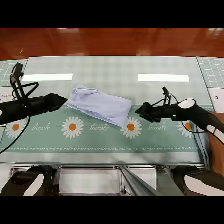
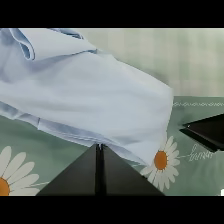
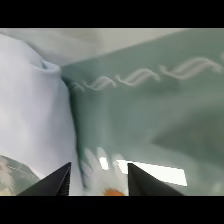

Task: Fold the shirts.

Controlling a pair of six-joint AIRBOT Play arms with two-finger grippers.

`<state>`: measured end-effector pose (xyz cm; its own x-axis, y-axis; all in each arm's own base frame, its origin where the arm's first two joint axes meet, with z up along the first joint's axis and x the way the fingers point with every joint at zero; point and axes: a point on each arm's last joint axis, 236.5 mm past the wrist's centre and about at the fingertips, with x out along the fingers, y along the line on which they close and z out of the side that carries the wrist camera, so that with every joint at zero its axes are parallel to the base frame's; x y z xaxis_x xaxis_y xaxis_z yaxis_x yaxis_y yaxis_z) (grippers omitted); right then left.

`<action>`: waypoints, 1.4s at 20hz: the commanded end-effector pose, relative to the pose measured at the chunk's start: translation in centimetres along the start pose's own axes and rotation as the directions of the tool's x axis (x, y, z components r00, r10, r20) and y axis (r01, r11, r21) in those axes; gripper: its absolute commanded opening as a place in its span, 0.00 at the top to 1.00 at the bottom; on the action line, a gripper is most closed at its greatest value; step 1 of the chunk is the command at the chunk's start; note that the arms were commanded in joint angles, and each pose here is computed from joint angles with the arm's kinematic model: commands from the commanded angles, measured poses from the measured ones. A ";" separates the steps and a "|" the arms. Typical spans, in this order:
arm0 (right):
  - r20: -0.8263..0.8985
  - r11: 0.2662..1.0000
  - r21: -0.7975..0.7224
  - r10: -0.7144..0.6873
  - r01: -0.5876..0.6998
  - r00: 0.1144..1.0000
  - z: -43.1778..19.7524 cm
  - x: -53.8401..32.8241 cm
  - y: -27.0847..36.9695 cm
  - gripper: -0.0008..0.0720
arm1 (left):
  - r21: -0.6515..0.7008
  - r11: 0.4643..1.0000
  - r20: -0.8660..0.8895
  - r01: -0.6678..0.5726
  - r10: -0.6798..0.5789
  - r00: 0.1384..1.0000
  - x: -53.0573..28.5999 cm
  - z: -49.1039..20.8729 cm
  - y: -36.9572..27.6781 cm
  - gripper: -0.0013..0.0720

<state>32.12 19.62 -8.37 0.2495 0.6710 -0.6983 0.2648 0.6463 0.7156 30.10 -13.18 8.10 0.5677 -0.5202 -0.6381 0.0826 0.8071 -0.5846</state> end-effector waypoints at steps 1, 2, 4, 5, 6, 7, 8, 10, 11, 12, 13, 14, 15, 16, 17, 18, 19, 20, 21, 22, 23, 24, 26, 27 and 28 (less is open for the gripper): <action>-0.048 0.998 0.012 0.069 -0.069 0.996 0.3 3.1 2.2 0.43 | -0.011 1.000 -0.009 0.003 -0.004 1.000 0.7 -0.3 0.0 0.96; -0.076 0.997 0.005 0.077 -0.077 0.994 0.1 3.7 2.7 0.43 | -0.011 1.000 -0.009 0.003 -0.003 1.000 0.7 -0.3 0.0 0.96; -0.127 0.996 -0.008 0.086 -0.087 0.988 -0.4 4.8 3.5 0.43 | -0.011 1.000 -0.009 0.003 -0.003 1.000 0.7 -0.3 0.0 0.96; -0.145 0.996 -0.008 0.083 -0.085 0.986 -0.7 5.3 3.8 0.43 | -0.011 1.000 -0.009 0.003 -0.004 1.000 0.7 -0.3 0.0 0.96; -0.161 0.997 -0.010 0.073 -0.076 0.984 -1.0 5.9 3.8 0.43 | -0.011 1.000 -0.009 0.003 -0.003 1.000 0.7 -0.3 0.0 0.96; -0.175 0.997 -0.012 0.070 -0.073 0.982 -1.2 6.4 4.0 0.43 | -0.011 1.000 -0.008 0.003 -0.003 1.000 0.7 -0.2 0.0 0.96; -0.190 0.997 -0.019 0.071 -0.076 0.979 -1.5 6.8 4.4 0.43 | -0.011 1.000 -0.005 0.003 -0.003 1.000 0.7 -0.2 0.0 0.96; -0.200 0.995 -0.043 0.075 -0.085 0.977 -1.7 7.2 5.2 0.52 | -0.011 1.000 0.005 0.002 -0.002 1.000 0.7 0.1 0.0 0.96; -0.199 0.994 -0.060 0.080 -0.093 0.977 -1.7 7.3 5.9 0.62 | -0.011 1.000 0.010 0.002 -0.002 1.000 0.7 0.2 0.0 0.96; -0.201 0.992 -0.079 0.085 -0.103 0.976 -1.6 7.3 6.5 0.74 | -0.011 1.000 0.013 0.002 -0.002 1.000 0.7 0.3 0.0 0.96; -0.211 0.986 -0.119 0.086 -0.113 0.974 -1.6 7.1 7.3 0.95 | -0.011 1.000 0.017 0.002 -0.001 1.000 0.7 0.3 0.0 0.96; -0.225 0.979 -0.153 0.099 -0.136 0.969 -1.7 6.9 8.3 0.95 | -0.012 1.000 0.017 0.001 -0.001 1.000 0.7 0.4 0.1 0.96; -0.245 0.968 -0.193 0.110 -0.160 0.963 -1.9 6.6 9.7 0.95 | -0.012 1.000 0.017 0.001 -0.001 1.000 0.7 0.4 0.1 0.96; -0.258 0.952 -0.250 0.108 -0.175 0.960 -1.8 6.1 11.1 0.95 | -0.012 1.000 0.017 0.001 -0.001 1.000 0.7 0.4 0.1 0.96; -0.263 0.936 -0.301 0.104 -0.184 0.959 -1.5 5.4 12.6 0.95 | -0.011 1.000 0.018 0.001 -0.001 1.000 0.7 0.4 0.1 0.96; -0.244 0.915 -0.360 0.095 -0.181 0.965 -0.5 4.4 14.5 0.95 | -0.011 1.000 0.023 0.000 0.000 1.000 0.7 0.5 0.1 0.96; -0.213 0.894 -0.416 0.083 -0.167 0.974 0.6 3.0 16.3 0.95 | -0.011 1.000 0.031 0.000 0.001 1.000 0.7 0.7 0.1 0.96; -0.163 0.869 -0.476 0.065 -0.136 0.984 1.9 1.2 18.3 0.95 | -0.012 1.000 0.039 -0.001 0.001 0.999 0.7 0.9 0.1 0.96; -0.112 0.838 -0.537 0.046 -0.099 0.993 3.2 -0.8 20.1 0.95 | -0.012 1.000 0.043 -0.001 0.001 0.999 0.7 1.0 0.1 0.96; -0.061 0.805 -0.591 0.026 -0.057 0.998 4.4 -3.3 21.9 0.95 | -0.011 1.000 0.042 0.000 0.001 0.999 0.7 1.0 0.1 0.96; -0.018 0.774 -0.633 0.012 -0.020 1.000 5.3 -5.6 23.3 0.95 | -0.011 1.000 0.041 0.000 0.000 0.999 0.7 0.9 0.1 0.96; 0.025 0.747 -0.665 -0.001 0.017 1.000 6.1 -8.2 24.4 0.95 | -0.011 1.000 0.038 0.001 0.000 0.999 0.7 0.8 0.1 0.96; 0.096 0.712 -0.699 0.002 0.066 0.995 7.3 -13.3 26.1 0.95 | -0.011 1.000 0.029 0.001 0.000 1.000 0.7 0.6 0.1 0.96; 0.126 0.707 -0.703 0.018 0.077 0.992 7.7 -15.7 26.7 0.95 | -0.010 1.000 0.027 0.001 -0.001 1.000 0.7 0.6 0.1 0.96; 0.159 0.708 -0.700 0.027 0.093 0.987 8.2 -18.2 26.9 0.95 | -0.010 1.000 0.027 0.001 -0.001 1.000 0.7 0.6 0.1 0.96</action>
<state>42.69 26.46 18.09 0.3088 0.6919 -0.6527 -0.4428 0.7119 0.5451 31.11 -13.29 7.97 0.5945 -0.5109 -0.6210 0.0735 0.8035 -0.5907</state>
